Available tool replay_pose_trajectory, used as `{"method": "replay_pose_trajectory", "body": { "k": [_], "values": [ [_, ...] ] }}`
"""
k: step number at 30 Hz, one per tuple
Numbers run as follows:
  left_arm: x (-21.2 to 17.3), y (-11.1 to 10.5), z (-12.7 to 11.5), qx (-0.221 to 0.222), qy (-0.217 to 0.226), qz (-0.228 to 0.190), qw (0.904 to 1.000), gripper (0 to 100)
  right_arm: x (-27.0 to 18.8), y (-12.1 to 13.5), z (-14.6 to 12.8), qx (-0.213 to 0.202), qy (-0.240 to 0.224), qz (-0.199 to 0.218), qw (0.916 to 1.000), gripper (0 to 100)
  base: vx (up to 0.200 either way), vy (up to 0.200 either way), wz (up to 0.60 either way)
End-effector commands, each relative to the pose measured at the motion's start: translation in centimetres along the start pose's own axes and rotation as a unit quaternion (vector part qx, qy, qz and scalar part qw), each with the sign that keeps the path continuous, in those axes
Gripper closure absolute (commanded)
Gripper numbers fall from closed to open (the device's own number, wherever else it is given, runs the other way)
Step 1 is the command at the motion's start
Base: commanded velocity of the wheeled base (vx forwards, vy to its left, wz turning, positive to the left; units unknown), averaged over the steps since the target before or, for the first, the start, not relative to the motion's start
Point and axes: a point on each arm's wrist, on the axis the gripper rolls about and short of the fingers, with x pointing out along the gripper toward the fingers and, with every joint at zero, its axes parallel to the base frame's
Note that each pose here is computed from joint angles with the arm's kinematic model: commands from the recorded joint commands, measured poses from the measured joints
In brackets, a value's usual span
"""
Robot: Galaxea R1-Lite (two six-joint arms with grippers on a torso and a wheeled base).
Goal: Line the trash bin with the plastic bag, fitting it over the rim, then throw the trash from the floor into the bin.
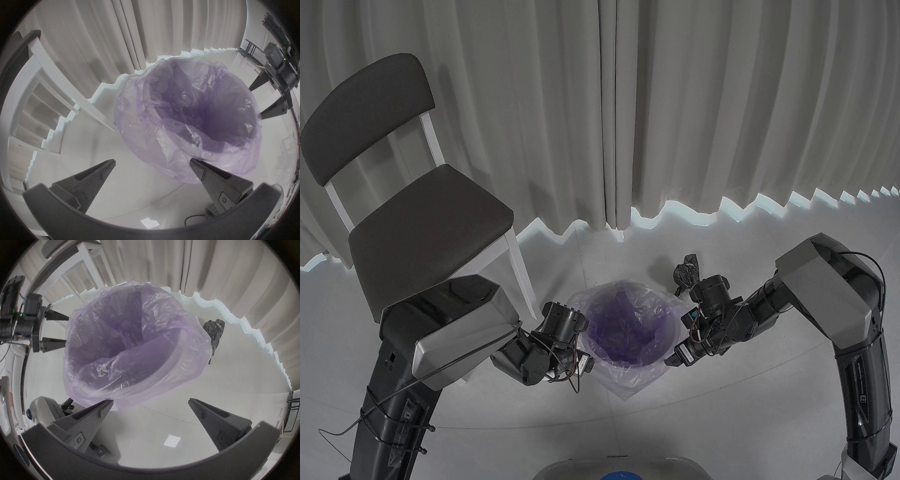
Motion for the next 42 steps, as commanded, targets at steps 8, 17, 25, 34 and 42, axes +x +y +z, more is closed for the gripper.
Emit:
{"method": "replay_pose_trajectory", "body": {
  "k": [8,17,25,34,42],
  "values": [
    [-0.1,-0.2,0.7,-0.02,-0.01,0.001,0.9997,0,2.0,-3.9,1.2,0.032,-0.011,0.01,0.9994,0,0.0,0.0,0.0],
    [-1.6,0.3,1.0,-0.026,-0.014,0.001,0.9996,0,2.5,-5.7,2.1,0.042,-0.03,0.003,0.9987,0,0.0,0.0,0.0],
    [-1.5,0.4,0.7,-0.039,-0.01,0.002,0.9992,0,2.5,-7.2,1.9,0.063,-0.041,0.01,0.9971,0,0.0,0.0,0.0],
    [0.2,-0.4,0.4,-0.036,-0.009,0.0,0.9993,0,3.9,-7.5,2.3,0.074,-0.052,0.015,0.9958,0,0.0,0.0,0.0],
    [1.0,-0.6,0.6,-0.035,-0.009,-0.002,0.9994,0,5.4,-7.8,2.3,0.075,-0.041,0.018,0.9961,0,0.0,0.0,0.0]
  ]
}}
